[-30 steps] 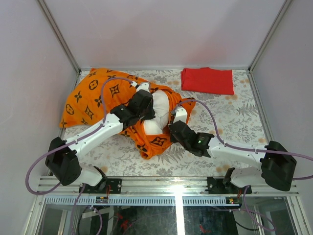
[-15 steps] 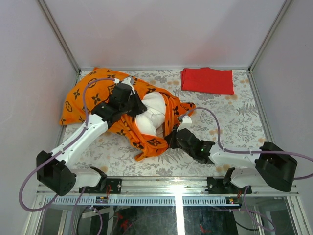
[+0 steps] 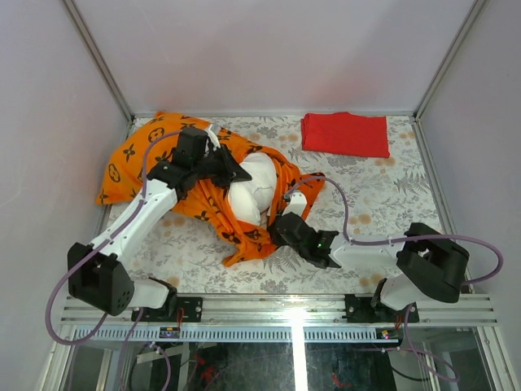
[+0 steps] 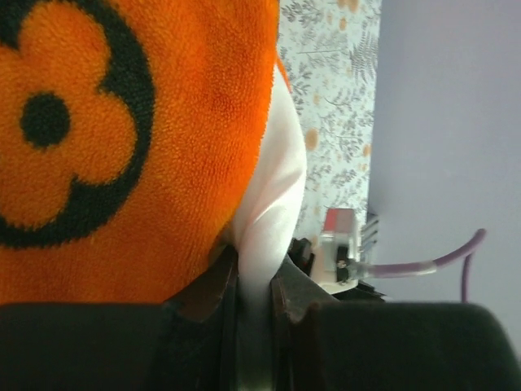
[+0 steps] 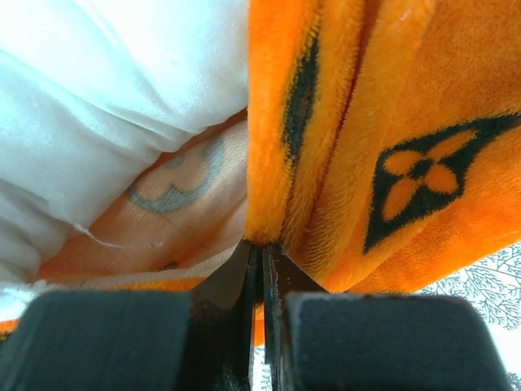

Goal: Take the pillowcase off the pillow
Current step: Remove the pillow from the pillowcase.

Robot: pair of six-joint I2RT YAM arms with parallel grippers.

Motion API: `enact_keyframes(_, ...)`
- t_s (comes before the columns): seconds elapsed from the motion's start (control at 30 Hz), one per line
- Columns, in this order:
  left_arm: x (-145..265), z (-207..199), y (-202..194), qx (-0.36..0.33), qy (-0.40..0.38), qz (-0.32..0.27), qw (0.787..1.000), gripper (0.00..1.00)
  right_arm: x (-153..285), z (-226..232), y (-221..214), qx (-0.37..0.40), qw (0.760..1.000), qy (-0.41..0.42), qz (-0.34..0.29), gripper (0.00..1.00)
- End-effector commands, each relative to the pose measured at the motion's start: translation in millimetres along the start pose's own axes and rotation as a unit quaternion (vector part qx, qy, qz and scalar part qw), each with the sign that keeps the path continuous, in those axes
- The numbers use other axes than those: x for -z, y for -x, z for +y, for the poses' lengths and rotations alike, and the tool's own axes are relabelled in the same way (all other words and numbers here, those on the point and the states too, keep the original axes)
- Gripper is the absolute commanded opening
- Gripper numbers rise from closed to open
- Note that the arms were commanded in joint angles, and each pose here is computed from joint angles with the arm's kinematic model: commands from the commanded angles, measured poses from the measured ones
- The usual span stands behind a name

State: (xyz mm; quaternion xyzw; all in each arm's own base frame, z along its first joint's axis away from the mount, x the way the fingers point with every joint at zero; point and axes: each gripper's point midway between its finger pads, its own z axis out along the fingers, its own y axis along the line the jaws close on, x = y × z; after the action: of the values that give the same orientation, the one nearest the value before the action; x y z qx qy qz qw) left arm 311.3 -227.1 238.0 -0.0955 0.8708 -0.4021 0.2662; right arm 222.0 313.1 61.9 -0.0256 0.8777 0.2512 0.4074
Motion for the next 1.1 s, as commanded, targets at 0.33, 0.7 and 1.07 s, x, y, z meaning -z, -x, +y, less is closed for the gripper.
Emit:
enact_keyframes(0.33, 53, -95, 74, -0.072, -0.146, -0.142, 0.976, 0.00, 71, 10, 3, 0.146, 0.984, 0.094, 0.020, 0.78)
enact_keyframes(0.7, 48, -95, 36, -0.121, -0.134, -0.100, 0.978, 0.00, 148, 23, 126, 0.141, 0.975, 0.094, -0.145, 0.99)
enact_keyframes(1.07, 47, -92, -13, -0.168, -0.099, -0.082, 0.977, 0.00, 122, 6, 201, 0.106, 0.984, 0.026, -0.141, 0.90)
